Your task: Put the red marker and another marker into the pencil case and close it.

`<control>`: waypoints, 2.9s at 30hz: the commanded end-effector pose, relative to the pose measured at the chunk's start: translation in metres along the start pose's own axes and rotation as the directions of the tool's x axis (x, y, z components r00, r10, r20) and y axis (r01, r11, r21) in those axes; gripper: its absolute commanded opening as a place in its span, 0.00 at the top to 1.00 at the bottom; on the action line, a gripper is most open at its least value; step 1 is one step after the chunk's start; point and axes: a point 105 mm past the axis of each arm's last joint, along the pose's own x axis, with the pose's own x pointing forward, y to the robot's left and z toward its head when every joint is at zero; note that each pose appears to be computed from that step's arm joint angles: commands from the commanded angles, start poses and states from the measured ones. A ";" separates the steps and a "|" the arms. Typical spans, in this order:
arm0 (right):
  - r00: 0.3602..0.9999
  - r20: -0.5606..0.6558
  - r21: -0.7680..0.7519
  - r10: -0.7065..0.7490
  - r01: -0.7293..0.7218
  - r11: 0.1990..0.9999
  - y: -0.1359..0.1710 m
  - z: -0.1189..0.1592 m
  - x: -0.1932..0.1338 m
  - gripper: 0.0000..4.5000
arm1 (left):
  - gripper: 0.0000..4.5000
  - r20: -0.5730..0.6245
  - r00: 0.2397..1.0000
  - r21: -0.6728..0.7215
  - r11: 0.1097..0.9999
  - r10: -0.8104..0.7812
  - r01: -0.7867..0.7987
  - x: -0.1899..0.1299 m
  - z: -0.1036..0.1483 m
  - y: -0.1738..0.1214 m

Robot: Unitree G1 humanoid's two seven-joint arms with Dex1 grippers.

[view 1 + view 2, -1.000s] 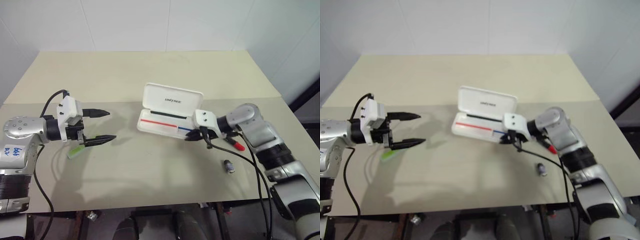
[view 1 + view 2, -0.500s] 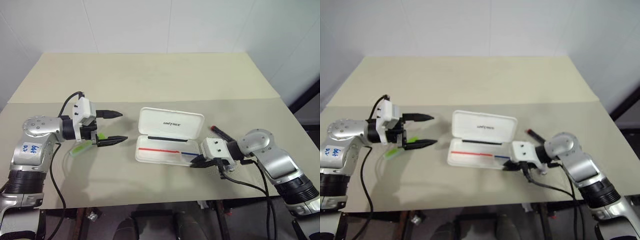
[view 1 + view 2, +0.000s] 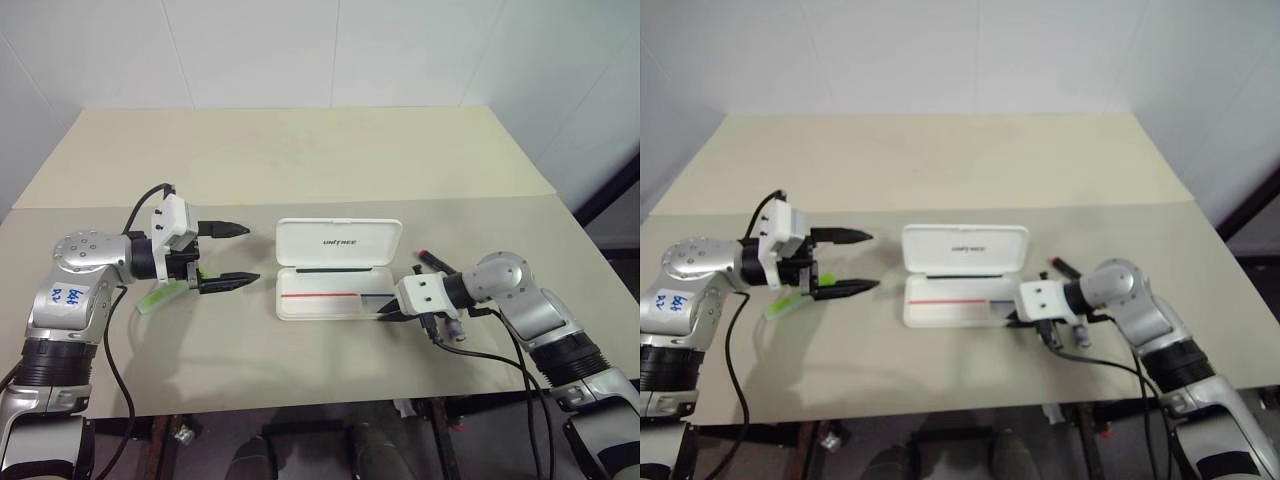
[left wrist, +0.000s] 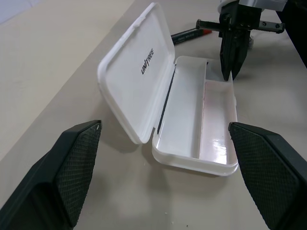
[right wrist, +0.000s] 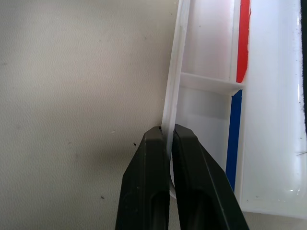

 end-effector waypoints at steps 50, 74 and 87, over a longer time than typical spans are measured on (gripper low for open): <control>0.883 -0.233 0.492 -0.406 0.468 0.734 -0.047 -0.017 -0.122 0.00 | 0.00 0.107 0.975 0.103 0.978 -0.194 0.184 0.038 0.051 -0.025; 0.845 -0.502 0.686 -0.184 0.519 0.511 -0.016 -0.105 -0.100 0.28 | 0.00 0.099 0.981 0.117 0.981 -0.168 0.156 0.032 0.049 -0.026; 0.835 -0.496 0.648 -0.238 0.538 0.539 -0.032 -0.099 -0.104 0.87 | 0.00 0.095 0.983 0.125 0.982 -0.156 0.143 0.031 0.051 -0.023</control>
